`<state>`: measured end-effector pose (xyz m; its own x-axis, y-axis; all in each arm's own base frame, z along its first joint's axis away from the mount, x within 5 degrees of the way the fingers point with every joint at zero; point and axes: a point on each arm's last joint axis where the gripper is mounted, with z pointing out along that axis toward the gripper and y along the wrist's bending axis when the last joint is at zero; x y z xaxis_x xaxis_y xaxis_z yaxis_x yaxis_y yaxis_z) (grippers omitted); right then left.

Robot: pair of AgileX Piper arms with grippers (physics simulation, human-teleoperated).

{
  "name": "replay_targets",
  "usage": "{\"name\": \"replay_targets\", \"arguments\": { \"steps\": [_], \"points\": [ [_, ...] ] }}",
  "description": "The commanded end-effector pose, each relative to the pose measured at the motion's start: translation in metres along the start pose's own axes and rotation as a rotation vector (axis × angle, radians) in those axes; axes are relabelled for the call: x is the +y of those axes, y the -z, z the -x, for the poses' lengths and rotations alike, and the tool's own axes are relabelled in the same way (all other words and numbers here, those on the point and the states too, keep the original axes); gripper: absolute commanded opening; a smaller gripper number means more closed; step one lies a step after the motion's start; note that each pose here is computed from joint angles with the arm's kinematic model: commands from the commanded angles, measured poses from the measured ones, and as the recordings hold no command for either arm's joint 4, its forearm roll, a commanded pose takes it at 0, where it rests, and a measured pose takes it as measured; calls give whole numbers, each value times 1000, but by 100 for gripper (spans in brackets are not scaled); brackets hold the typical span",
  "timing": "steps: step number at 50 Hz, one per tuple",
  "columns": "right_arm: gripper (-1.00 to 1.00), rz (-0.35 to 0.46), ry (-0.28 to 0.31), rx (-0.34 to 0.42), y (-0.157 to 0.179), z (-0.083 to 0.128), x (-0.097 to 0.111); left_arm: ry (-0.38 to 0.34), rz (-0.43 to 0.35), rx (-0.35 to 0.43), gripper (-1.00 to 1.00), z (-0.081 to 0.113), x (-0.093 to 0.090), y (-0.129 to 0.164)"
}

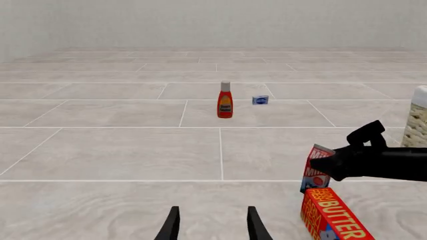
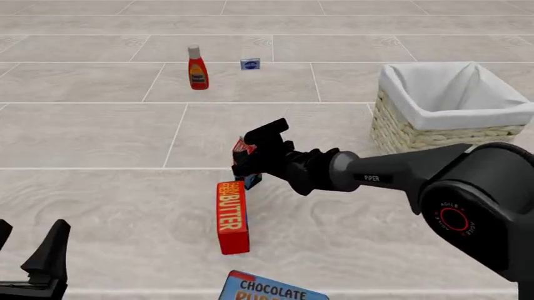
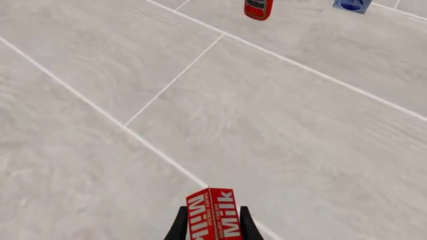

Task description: Pick the milk and place it in the basket.

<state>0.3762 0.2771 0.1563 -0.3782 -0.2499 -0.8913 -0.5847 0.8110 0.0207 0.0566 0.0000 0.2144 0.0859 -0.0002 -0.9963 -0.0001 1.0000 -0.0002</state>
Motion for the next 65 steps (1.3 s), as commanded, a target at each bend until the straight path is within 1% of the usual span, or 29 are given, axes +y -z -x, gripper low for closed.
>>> {"name": "replay_targets", "arguments": {
  "steps": [1, 8, 13, 15, 17, 23, 30, 36, 40, 46, 49, 54, 56, 60, 62, 65],
  "points": [
    [-100, -2, -1, 3, 2, -1, -1, 0, 0, 0, 100, 0, 0, 0],
    [-100, 5, 21, -10, 10, 5, 3, 0, 0, 0, 100, 0, 0, 0],
    [-100, 9, 35, -26, 21, 14, 5, 0, 0, 0, 100, 0, 0, 0],
    [-100, 4, 52, -42, 27, 19, 3, 0, 0, 0, 100, 0, 0, 0],
    [-100, 3, 55, -45, 28, 21, 2, 0, 0, 0, 100, 0, 0, 0],
    [-100, -9, 74, -74, 40, 35, -3, 0, 0, 0, 100, 0, 0, 0],
    [-100, -23, 87, -98, 50, 46, -9, 0, 0, 0, 100, 0, 0, 0],
    [-100, -40, 93, -129, 69, 61, -15, 0, 0, 0, 100, 0, 0, 0],
    [-100, -46, 90, -144, 79, 69, -17, 0, 0, 0, 100, 0, 0, 0],
    [-100, -76, 72, -188, 105, 89, -29, 0, 0, 0, 100, 0, 0, 0],
    [-100, -75, 59, -196, 113, 95, -29, 0, 0, 0, 100, 0, 0, 0],
    [-100, -102, 40, -235, 141, 117, -39, 0, 0, 0, 100, 0, 0, 0],
    [-100, -119, 48, -246, 151, 124, -44, 0, 0, 0, 100, 0, 0, 0],
    [-100, -132, 46, -256, 163, 133, -48, 0, 0, 0, 100, 0, 0, 0],
    [-100, -127, 30, -267, 173, 138, -46, 0, 0, 0, 100, 0, 0, 0],
    [-100, -140, 16, -286, 187, 148, -50, 0, 0, 0, 100, 0, 0, 0]
  ]
}}
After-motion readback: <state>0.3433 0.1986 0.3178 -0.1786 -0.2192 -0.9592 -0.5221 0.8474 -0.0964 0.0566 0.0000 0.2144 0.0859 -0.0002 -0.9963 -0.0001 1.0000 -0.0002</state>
